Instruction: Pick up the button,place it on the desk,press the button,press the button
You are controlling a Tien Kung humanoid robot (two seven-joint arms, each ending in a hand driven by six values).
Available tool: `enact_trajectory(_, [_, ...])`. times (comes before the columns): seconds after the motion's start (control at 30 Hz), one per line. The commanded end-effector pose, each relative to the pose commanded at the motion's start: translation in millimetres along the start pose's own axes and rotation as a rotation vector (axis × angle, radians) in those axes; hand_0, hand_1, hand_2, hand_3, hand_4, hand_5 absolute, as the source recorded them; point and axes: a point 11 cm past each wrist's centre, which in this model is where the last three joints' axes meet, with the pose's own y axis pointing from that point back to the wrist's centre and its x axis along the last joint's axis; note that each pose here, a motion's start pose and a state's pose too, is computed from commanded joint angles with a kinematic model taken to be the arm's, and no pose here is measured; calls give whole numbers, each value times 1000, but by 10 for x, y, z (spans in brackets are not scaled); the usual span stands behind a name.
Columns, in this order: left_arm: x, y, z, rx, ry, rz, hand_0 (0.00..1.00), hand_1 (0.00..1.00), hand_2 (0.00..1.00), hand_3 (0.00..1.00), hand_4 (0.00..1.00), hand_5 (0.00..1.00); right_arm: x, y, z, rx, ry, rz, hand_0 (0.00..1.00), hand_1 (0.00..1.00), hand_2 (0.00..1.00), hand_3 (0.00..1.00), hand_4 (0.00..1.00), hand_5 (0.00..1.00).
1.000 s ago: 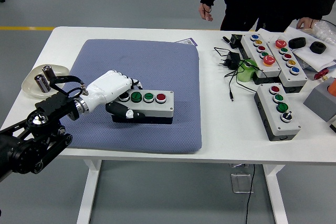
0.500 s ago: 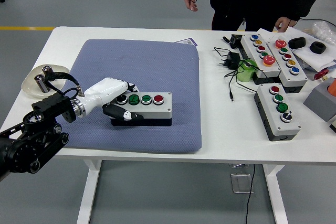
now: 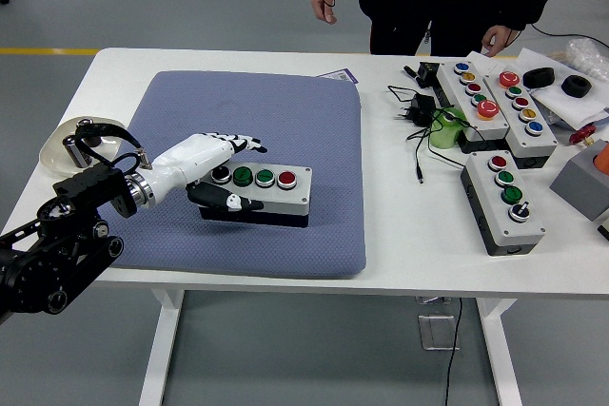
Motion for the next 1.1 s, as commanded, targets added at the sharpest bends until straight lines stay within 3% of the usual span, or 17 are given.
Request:
enact_trajectory(0.17, [359, 67, 209, -36, -18, 205, 966, 960, 998, 948, 998, 612, 1, 0, 2, 0, -1, 0, 751, 705, 715, 584, 182, 137])
enact_trajectory(0.2, [438, 85, 264, -49, -42, 246, 771, 817, 902, 902, 955, 303, 1, 0, 2, 0, -1, 0, 751, 704, 715, 584, 182, 137])
enact_trajectory(0.27, [586, 126, 386, -80, -101, 292, 771, 817, 902, 902, 955, 303, 0, -1, 4, 0, -1, 0, 751, 704, 715, 584, 182, 137])
enact_trajectory(0.37, [691, 164, 518, -107, -181, 285, 771, 817, 902, 902, 955, 303, 1, -1, 3, 0, 1, 0, 751, 704, 715, 584, 182, 137])
enact_trajectory(0.4, [717, 177, 559, -105, -212, 286, 258, 277, 324, 842, 578, 2, 0, -1, 7, -1, 0, 0, 751, 705, 715, 585, 183, 137])
enact_trajectory(0.47, [755, 196, 609, -90, -259, 288, 258, 277, 324, 842, 578, 2, -2, -1, 14, -2, -1, -1, 751, 705, 715, 585, 183, 137])
enact_trajectory(0.57, [786, 214, 663, -51, -303, 271, 258, 277, 324, 842, 578, 2, -3, -2, 24, -4, 1, 0, 751, 705, 715, 585, 183, 137])
enact_trajectory(0.6, [790, 217, 674, -43, -301, 262, 72, 113, 194, 742, 156, 2, -4, -2, 26, -5, 1, 0, 751, 705, 715, 584, 182, 137])
enact_trajectory(0.77, [682, 206, 700, -12, -290, 127, 72, 113, 194, 742, 156, 2, -5, -4, 44, -8, 2, 1, 751, 705, 715, 584, 182, 137])
enact_trajectory(0.8, [657, 203, 696, -6, -289, 104, 5, 48, 136, 756, 12, 2, -5, -4, 47, -9, 2, 1, 750, 705, 715, 584, 182, 137])
enact_trajectory(0.97, [503, 188, 618, 49, -282, -38, 5, 48, 136, 756, 12, 2, -4, -5, 58, -11, 3, 1, 750, 705, 715, 584, 182, 137])
enact_trajectory(1.1, [425, 184, 586, 59, -281, -75, 2, 27, 119, 764, 2, 2, -8, -5, 65, -12, 3, 1, 750, 703, 715, 583, 182, 137])
